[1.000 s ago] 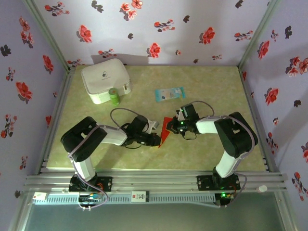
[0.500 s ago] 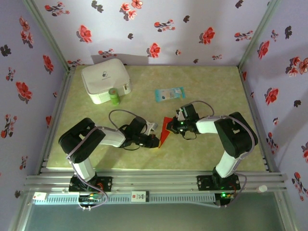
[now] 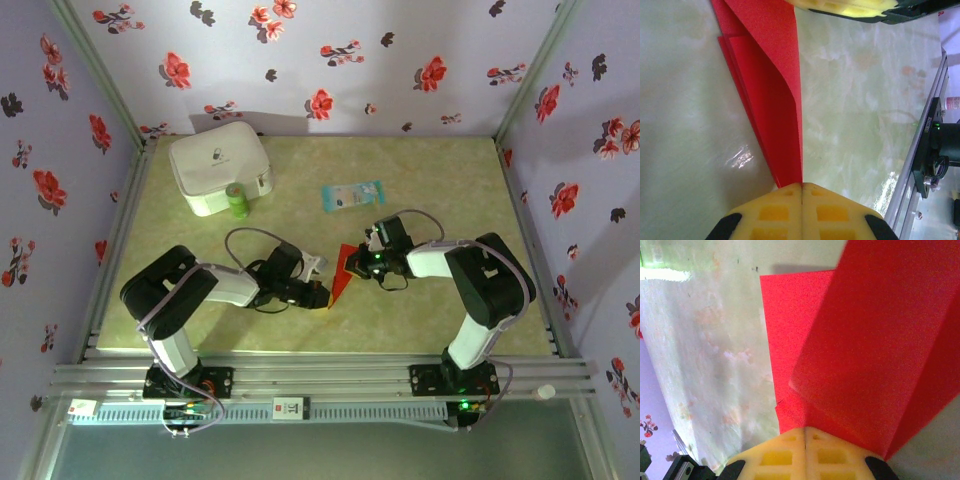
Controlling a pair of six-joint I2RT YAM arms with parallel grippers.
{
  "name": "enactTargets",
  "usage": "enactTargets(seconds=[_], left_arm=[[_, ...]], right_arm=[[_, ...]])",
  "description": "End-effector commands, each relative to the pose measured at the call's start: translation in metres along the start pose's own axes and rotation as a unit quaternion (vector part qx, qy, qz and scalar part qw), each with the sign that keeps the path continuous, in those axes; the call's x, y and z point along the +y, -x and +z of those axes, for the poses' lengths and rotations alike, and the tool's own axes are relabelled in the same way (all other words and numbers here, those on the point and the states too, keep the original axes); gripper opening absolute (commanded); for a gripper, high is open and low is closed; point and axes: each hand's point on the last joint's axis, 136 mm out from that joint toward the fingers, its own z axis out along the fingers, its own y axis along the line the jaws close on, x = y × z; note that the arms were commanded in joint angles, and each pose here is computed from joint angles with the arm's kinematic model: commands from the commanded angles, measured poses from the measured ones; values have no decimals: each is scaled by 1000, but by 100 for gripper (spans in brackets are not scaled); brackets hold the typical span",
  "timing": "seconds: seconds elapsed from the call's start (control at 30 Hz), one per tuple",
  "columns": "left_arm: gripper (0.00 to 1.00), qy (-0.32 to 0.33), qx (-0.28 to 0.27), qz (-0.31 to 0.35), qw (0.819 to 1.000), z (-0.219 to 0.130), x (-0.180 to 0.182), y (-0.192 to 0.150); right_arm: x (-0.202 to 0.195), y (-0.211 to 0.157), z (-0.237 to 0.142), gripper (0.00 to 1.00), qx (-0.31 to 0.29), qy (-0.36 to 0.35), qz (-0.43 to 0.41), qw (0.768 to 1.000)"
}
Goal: Fold a paper plane with a square sheet of paper (pick it up from the middle)
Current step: Fold the wing for the fifth time at the center of the table.
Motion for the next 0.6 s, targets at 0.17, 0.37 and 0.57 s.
enactTargets(seconds=[0.17, 0.37, 0.57], left_arm=[[6, -11, 65, -6, 998, -4, -3, -38], [6, -8, 78, -6, 997, -2, -2, -43], [5, -2, 97, -5, 995, -2, -1, -52]], right_arm=[[-54, -10, 2, 2, -5, -98, 39, 994], [-54, -11, 2, 2, -4, -98, 40, 994], [-56, -10, 1, 2, -9, -104, 42, 994]])
